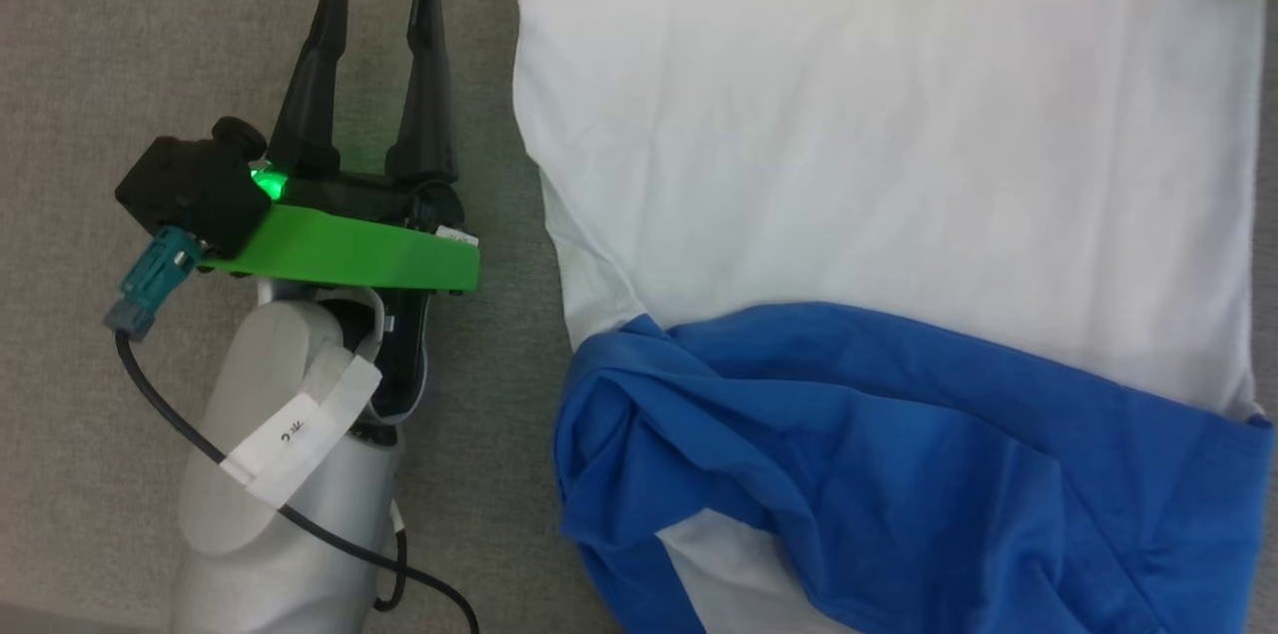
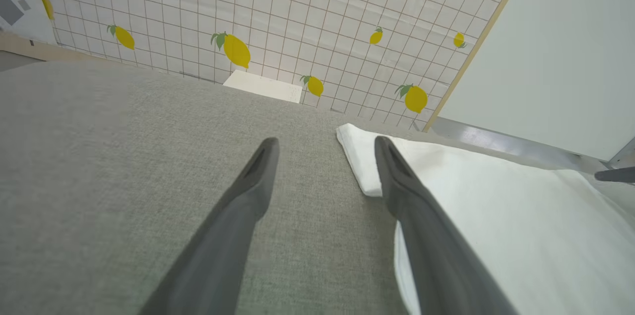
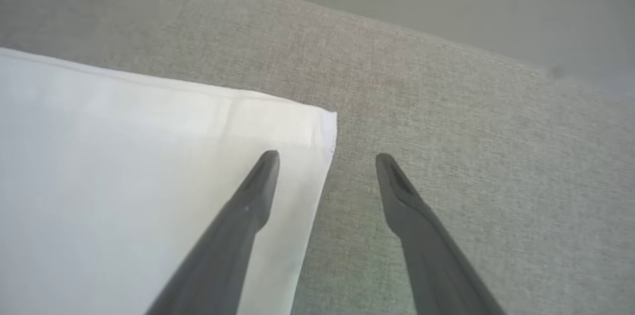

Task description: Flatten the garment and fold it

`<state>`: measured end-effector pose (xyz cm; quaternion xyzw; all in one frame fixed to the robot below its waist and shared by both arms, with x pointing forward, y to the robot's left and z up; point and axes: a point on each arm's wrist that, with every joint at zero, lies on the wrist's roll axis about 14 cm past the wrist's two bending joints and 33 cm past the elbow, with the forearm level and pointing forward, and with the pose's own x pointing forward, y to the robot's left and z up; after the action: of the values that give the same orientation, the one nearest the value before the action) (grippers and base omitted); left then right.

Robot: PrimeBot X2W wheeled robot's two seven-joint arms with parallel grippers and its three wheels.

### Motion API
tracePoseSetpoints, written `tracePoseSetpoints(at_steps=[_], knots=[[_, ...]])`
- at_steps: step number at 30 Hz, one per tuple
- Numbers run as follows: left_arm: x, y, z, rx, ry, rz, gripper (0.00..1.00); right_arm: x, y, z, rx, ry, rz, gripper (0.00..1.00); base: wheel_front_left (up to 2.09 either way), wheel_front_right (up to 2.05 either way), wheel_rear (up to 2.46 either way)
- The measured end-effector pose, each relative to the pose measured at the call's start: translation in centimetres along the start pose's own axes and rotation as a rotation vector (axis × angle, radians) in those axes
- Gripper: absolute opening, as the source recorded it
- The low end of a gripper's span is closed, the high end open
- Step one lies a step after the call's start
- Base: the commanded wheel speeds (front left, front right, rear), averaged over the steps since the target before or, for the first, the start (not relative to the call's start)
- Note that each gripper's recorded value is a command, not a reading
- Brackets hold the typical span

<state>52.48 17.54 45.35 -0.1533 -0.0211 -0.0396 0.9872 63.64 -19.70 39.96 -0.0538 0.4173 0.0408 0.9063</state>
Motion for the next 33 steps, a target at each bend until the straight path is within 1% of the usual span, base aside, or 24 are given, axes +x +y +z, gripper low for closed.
tracePoseSetpoints(at_steps=[4, 7, 9, 10, 11, 12, 16, 19, 23, 27, 28, 30, 33], knots=[[-0.3, 1.3, -1.1, 0.015, 0.025, 0.026, 1.00, 2.3, 1.7, -1.6, -0.049, 0.088, 0.022, 1.00, 0.00, 0.00, 0.00], [-0.5, 2.1, -1.6, 0.021, 0.037, 0.045, 1.00, 3.1, 1.9, -1.7, -0.084, 0.117, 0.016, 1.00, 0.00, 0.00, 0.00], [-0.6, 2.4, -1.9, 0.020, 0.045, 0.053, 1.00, 3.4, 2.0, -1.7, -0.081, 0.133, 0.018, 1.00, 0.00, 0.00, 0.00], [-0.7, 2.5, -2.1, 0.020, 0.049, 0.056, 1.00, 3.4, 2.0, -1.8, -0.085, 0.146, 0.017, 0.54, 0.00, 0.00, 0.00], [-0.6, 2.6, -2.1, 0.020, 0.050, 0.058, 1.00, 3.4, 1.9, -1.7, -0.082, 0.152, 0.016, 0.22, 0.00, 0.00, 0.00], [-0.6, 2.6, -2.2, 0.019, 0.051, 0.058, 1.00, 3.3, 1.8, -1.7, -0.079, 0.156, 0.015, 0.00, 0.00, 0.00, 0.00], [-0.3, 2.3, -2.3, 0.013, 0.051, 0.046, 1.00, 2.8, 1.6, -1.5, -0.079, 0.156, 0.005, 0.00, 0.00, 0.00, 0.00], [0.4, 2.0, -2.2, -0.012, 0.054, 0.037, 1.00, 2.5, 1.4, -1.2, -0.087, 0.134, -0.006, 0.00, 0.00, 0.00, 0.00], [2.5, 0.9, -1.9, -0.047, 0.106, -0.017, 1.00, 2.1, 1.4, -0.6, -0.097, 0.091, -0.006, 0.00, 0.00, 0.00, 0.00], [5.6, 0.0, -0.2, -0.020, 0.163, -0.089, 1.00, 1.6, 1.8, -0.1, -0.124, 0.059, 0.008, 0.00, 0.00, 0.00, 0.00], [6.5, -0.4, 0.1, -0.030, 0.185, -0.107, 1.00, 1.4, 2.0, -0.1, -0.129, 0.055, 0.014, 0.00, 0.00, 0.00, 0.00], [7.9, -1.3, 0.1, -0.012, 0.252, -0.142, 1.00, 1.2, 2.2, 0.1, -0.138, 0.046, 0.023, 0.00, 0.00, 0.00, 0.00], [9.8, -2.6, -0.9, 0.011, 0.395, -0.188, 1.00, 1.1, 2.5, 0.3, -0.152, 0.032, 0.035, 0.00, 0.00, 0.00, 0.00]])
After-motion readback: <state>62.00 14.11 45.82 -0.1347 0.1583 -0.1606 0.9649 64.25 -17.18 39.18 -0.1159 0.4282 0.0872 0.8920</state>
